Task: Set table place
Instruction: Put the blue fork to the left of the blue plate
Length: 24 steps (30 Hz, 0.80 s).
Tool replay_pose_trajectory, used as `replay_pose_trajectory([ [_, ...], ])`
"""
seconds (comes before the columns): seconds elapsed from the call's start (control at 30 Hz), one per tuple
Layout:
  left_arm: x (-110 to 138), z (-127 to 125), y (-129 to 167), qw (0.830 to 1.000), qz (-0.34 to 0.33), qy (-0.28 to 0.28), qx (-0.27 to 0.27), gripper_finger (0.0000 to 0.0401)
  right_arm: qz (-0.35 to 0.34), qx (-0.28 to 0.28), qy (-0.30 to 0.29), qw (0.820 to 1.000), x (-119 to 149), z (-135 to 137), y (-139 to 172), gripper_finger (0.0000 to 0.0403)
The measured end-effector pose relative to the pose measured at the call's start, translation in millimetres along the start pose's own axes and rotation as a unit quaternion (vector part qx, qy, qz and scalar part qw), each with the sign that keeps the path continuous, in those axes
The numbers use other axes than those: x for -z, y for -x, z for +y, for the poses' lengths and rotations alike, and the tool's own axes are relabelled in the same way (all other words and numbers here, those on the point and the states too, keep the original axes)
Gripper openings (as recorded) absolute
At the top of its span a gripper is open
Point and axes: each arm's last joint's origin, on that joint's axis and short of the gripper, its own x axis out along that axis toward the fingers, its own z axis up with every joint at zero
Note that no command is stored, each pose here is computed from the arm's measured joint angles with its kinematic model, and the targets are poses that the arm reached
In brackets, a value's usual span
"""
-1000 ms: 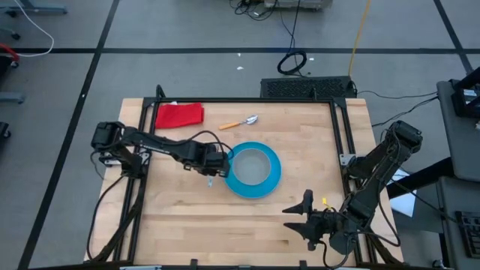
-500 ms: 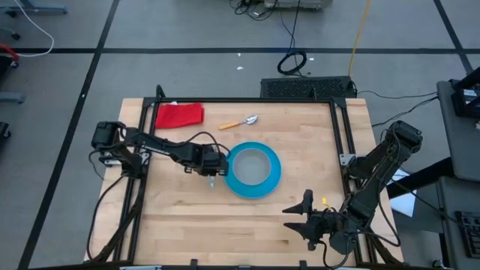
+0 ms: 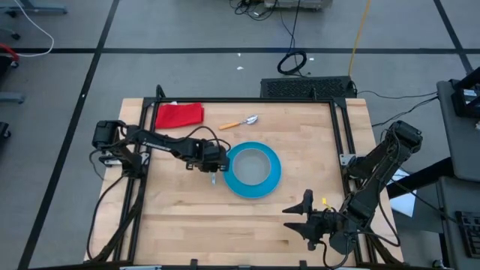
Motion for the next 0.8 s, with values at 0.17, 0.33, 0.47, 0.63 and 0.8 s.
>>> replay_pose_trajectory([
  [0.17, 0.0, 0.8, -2.3, 1.0, 0.017, 0.002, -0.004, 0.0029, 0.0, 0.0, 0.0, 1.0, 0.0, 0.0, 0.0, 0.0203],
  [0.33, -0.4, 0.9, -2.3, 1.0, 0.01, 0.002, -0.005, 0.0026, 0.0, 0.0, 0.002, 1.0, 0.0, 0.0, 0.0, 0.0203],
  [0.47, -0.8, 0.9, -2.3, 1.0, 0.004, 0.004, -0.006, 0.0027, 0.0, 0.0, 0.002, 1.0, 0.0, 0.0, 0.0, 0.0203],
  [0.63, -0.8, 1.0, -2.3, 1.0, 0.004, 0.004, -0.006, 0.0027, 0.0, 0.0, 0.001, 1.0, -0.1, -0.1, -0.1, 0.0203],
  [0.8, -1.2, 0.6, -7.4, 1.0, -0.003, 0.005, -0.012, 0.0026, 0.0, 0.0, 0.001, 1.0, -0.1, -0.1, -0.1, 0.0203],
])
